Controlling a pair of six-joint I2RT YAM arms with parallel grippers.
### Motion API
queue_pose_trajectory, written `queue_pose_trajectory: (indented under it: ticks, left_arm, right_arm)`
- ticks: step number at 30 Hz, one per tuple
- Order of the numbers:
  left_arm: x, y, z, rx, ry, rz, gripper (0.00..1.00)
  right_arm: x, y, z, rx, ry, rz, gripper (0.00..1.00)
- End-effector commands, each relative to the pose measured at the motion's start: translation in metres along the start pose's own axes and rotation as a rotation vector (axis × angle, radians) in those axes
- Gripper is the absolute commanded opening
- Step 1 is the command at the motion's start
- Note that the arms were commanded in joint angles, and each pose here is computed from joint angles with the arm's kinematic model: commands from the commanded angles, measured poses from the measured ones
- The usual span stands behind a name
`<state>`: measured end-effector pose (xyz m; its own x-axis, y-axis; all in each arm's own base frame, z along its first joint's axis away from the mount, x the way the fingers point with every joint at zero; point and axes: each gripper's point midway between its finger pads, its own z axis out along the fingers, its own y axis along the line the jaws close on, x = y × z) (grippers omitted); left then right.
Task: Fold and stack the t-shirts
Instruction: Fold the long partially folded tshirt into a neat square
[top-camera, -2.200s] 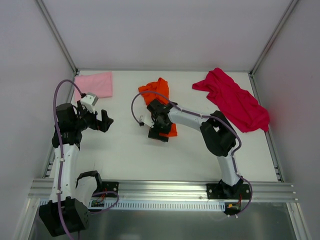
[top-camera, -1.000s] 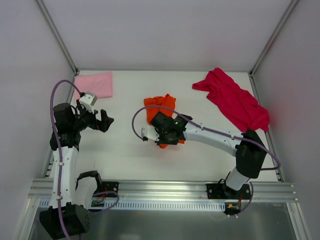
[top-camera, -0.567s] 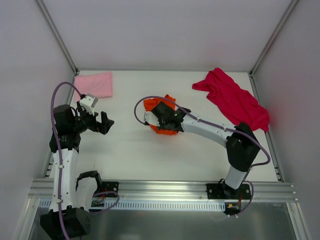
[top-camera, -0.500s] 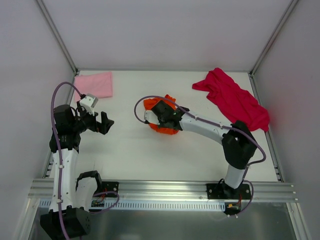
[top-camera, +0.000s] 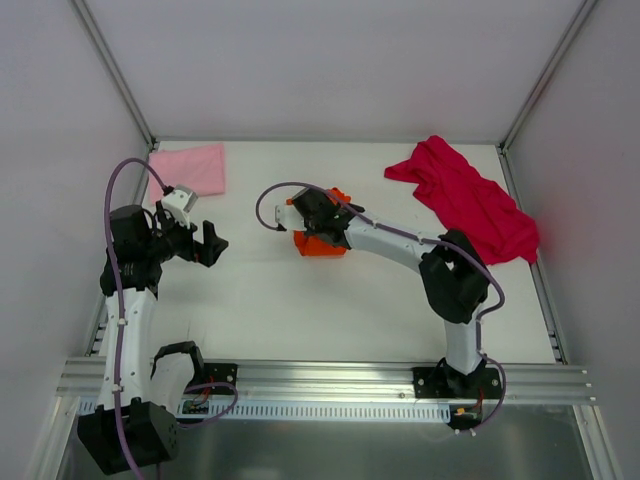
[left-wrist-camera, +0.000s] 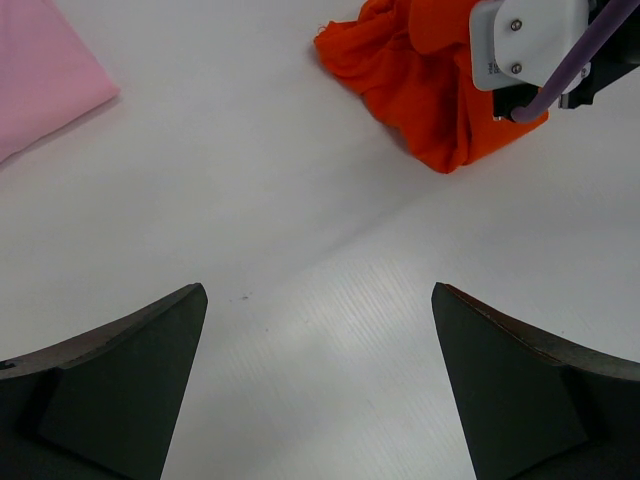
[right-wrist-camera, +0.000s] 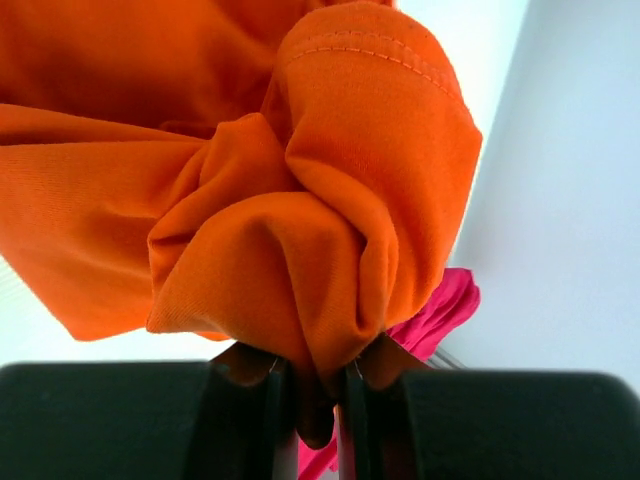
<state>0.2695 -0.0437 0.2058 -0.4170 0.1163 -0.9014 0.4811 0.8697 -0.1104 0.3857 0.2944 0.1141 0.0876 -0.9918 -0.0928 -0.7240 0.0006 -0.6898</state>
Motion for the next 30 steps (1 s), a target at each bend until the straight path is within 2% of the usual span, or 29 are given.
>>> queue_pose_trajectory:
  ticks: [1, 9, 11, 12, 14, 15, 18, 26, 30]
  left_arm:
    - [-0.009, 0.002, 0.001, 0.012, -0.03, 0.039, 0.99]
    - [-0.004, 0.004, 0.003, 0.009, -0.024, 0.032, 0.99]
    - [-0.001, 0.004, 0.003, 0.004, -0.019, 0.032, 0.99]
    - [0.0, 0.005, 0.003, -0.002, -0.018, 0.035, 0.99]
    - [0.001, 0.006, 0.004, -0.008, -0.016, 0.036, 0.99]
    - [0.002, 0.007, 0.004, -0.008, -0.015, 0.035, 0.99]
    - [0.002, 0.006, 0.005, -0.003, -0.015, 0.034, 0.99]
    - [0.001, 0.006, 0.007, 0.008, -0.02, 0.028, 0.99]
    - [-0.001, 0.005, 0.007, 0.011, -0.023, 0.027, 0.99]
  right_arm:
    - [-0.014, -0.045, -0.006, 0.135, -0.036, 0.016, 0.01]
    - [-0.015, -0.046, 0.028, 0.187, -0.032, -0.042, 0.01]
    - [-0.015, -0.04, 0.032, 0.174, -0.032, -0.056, 0.38]
    - [-0.015, -0.039, 0.033, 0.172, -0.037, -0.052, 0.6]
    - [-0.015, -0.037, 0.033, 0.167, -0.04, -0.044, 0.73]
    - [-0.016, -0.04, 0.031, 0.176, -0.046, -0.034, 0.87]
    - [-0.015, -0.045, 0.023, 0.192, -0.054, -0.016, 1.0]
    - [-0.004, -0.073, -0.02, 0.301, -0.085, 0.047, 1.0]
    - [0.006, -0.099, -0.052, 0.436, -0.102, 0.114, 1.0]
